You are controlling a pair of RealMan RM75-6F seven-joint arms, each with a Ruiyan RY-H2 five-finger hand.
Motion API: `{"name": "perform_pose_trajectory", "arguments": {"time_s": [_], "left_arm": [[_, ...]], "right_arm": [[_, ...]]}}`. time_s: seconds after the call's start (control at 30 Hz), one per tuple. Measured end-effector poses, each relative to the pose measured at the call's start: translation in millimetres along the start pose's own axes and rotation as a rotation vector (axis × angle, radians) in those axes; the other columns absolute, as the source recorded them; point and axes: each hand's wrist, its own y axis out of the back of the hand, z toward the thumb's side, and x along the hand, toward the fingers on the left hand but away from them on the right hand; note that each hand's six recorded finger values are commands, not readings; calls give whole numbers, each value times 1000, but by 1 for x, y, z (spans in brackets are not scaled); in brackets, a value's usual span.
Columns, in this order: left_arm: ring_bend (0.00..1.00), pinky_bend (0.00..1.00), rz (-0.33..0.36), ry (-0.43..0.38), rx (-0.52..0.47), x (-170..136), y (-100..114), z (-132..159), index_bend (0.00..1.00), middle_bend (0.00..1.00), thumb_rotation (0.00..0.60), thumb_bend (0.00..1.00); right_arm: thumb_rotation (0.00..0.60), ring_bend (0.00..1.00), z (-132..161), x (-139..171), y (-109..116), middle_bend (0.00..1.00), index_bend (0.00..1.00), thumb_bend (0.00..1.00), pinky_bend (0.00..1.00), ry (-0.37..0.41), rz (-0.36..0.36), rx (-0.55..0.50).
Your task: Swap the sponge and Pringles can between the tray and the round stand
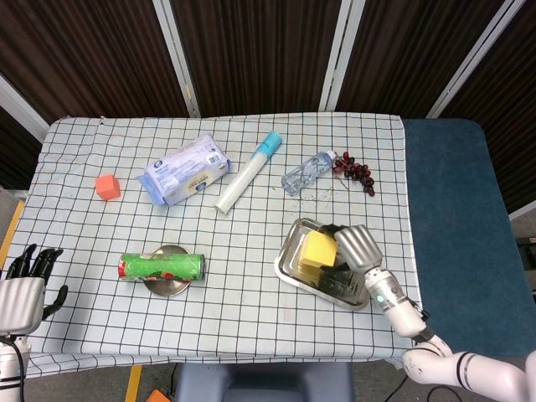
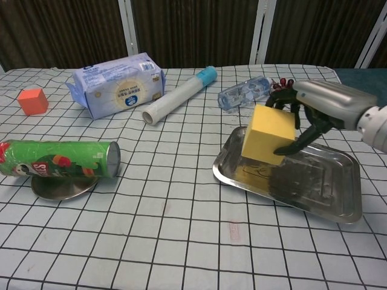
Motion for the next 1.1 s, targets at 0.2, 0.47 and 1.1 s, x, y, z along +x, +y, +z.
{"name": "perform_pose_trajectory", "arguments": {"time_s": [0.2, 0.47, 1.1], "left_arm": [[72, 194, -11, 9, 8, -1, 1, -2, 183, 184, 600, 364], [72, 195, -16, 18, -3, -1, 1, -7, 184, 184, 600, 364], [73, 195, -42, 17, -25, -1, -2, -10, 186, 185, 600, 363]], "right_arm": [[600, 656, 42, -42, -9, 615, 703, 21, 800, 99, 0, 10], [600, 659, 97, -93, -23, 616, 720, 21, 801, 178, -8, 25], [600, 95, 139, -133, -39, 175, 271, 21, 305, 239, 2, -28]]}}
